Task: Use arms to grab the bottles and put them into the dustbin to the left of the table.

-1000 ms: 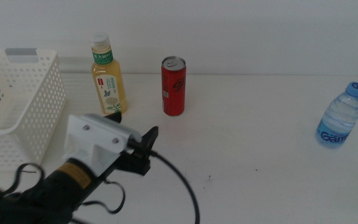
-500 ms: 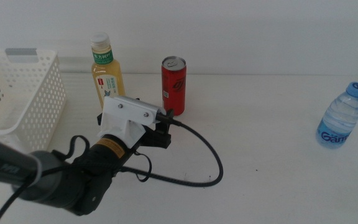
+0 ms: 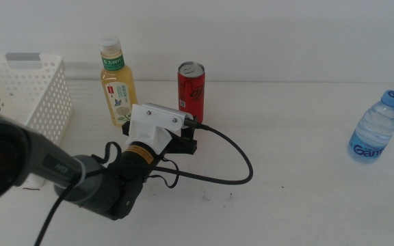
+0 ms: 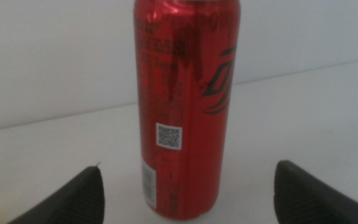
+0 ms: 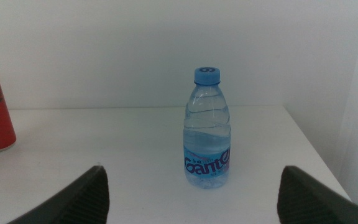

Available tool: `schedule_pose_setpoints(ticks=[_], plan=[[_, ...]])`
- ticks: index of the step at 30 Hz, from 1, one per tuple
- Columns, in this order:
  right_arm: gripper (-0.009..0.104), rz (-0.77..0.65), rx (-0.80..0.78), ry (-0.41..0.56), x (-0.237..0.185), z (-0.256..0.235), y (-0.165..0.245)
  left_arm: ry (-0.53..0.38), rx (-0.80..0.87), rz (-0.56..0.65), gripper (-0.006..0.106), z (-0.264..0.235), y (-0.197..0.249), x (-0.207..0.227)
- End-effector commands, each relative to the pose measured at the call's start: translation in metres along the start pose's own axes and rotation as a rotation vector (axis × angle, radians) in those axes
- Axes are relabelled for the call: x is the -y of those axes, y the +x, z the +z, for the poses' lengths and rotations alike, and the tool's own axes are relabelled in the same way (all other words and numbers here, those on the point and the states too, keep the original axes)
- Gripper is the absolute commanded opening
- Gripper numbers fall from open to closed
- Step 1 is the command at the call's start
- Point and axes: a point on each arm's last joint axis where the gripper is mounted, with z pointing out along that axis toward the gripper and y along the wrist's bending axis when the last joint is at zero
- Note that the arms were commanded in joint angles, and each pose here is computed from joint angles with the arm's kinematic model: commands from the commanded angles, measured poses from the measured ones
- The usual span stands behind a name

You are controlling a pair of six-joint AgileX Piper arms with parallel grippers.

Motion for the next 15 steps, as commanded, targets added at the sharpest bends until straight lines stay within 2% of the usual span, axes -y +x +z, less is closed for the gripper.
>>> schedule_pose_setpoints(ticks=[1, 15], plan=[[0.091, -0.009, 0.011, 0.005, 0.0, 0.0, 0.0, -0.008, 0.03, -0.011, 0.094, 0.008, 0.0, -0.001], [0.091, -0.009, 0.011, 0.005, 0.0, 0.0, 0.0, -0.009, 0.068, -0.01, 0.094, 0.055, 0.001, -0.003]])
